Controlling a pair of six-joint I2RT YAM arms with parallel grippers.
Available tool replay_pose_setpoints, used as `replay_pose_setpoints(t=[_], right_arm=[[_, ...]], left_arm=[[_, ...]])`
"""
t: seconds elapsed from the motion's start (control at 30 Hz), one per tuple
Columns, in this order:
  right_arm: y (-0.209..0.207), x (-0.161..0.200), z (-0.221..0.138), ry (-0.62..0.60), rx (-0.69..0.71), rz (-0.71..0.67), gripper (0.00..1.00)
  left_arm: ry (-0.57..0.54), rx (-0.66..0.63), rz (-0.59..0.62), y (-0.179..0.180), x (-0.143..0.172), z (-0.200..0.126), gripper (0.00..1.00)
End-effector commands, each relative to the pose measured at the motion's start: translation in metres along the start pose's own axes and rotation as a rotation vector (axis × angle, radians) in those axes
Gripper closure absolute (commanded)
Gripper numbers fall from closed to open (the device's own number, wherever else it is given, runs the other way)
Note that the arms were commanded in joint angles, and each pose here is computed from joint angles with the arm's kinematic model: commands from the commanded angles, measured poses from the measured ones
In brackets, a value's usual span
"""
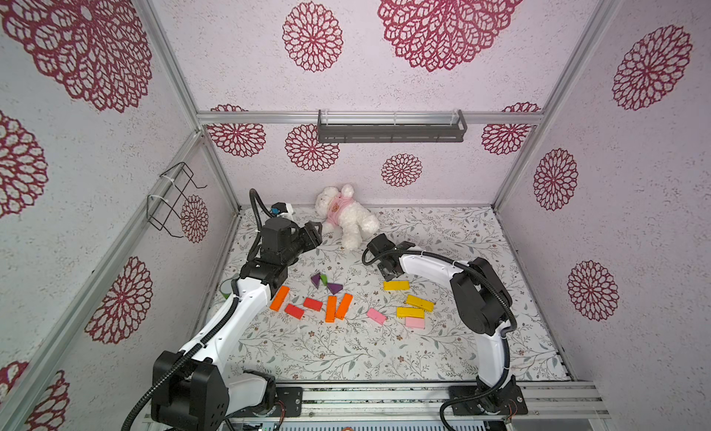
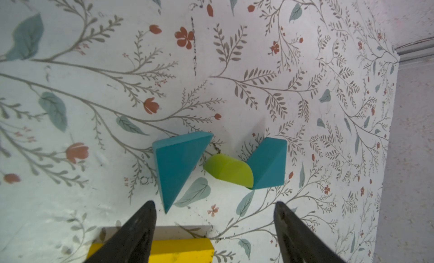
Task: Assemble a carrot with building blocks
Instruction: Assemble the building block at the center of the board.
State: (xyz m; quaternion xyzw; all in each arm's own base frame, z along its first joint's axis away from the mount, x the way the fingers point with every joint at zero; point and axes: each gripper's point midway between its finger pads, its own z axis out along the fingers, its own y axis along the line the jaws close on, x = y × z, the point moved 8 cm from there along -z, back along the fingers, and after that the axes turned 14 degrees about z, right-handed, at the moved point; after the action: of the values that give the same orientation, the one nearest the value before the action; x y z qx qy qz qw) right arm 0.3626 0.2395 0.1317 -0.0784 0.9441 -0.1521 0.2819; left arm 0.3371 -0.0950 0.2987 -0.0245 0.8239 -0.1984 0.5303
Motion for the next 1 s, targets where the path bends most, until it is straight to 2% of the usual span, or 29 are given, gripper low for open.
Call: replay_pose_setpoints(t=[0.0,0.97], right_arm=[[-0.004,-0.005,-0.001,-0.004,0.024,-0.007,0.19],[-0.024,-0.015,0.014,0.002,0.104,0.005,0.19]], left_arm=[[-0.002,0.003,-0.003,-0.002,-0.002,0.0,0.35],[-0.001,-0.003,-0.003,-0.001,-0.002,0.002,0.35]])
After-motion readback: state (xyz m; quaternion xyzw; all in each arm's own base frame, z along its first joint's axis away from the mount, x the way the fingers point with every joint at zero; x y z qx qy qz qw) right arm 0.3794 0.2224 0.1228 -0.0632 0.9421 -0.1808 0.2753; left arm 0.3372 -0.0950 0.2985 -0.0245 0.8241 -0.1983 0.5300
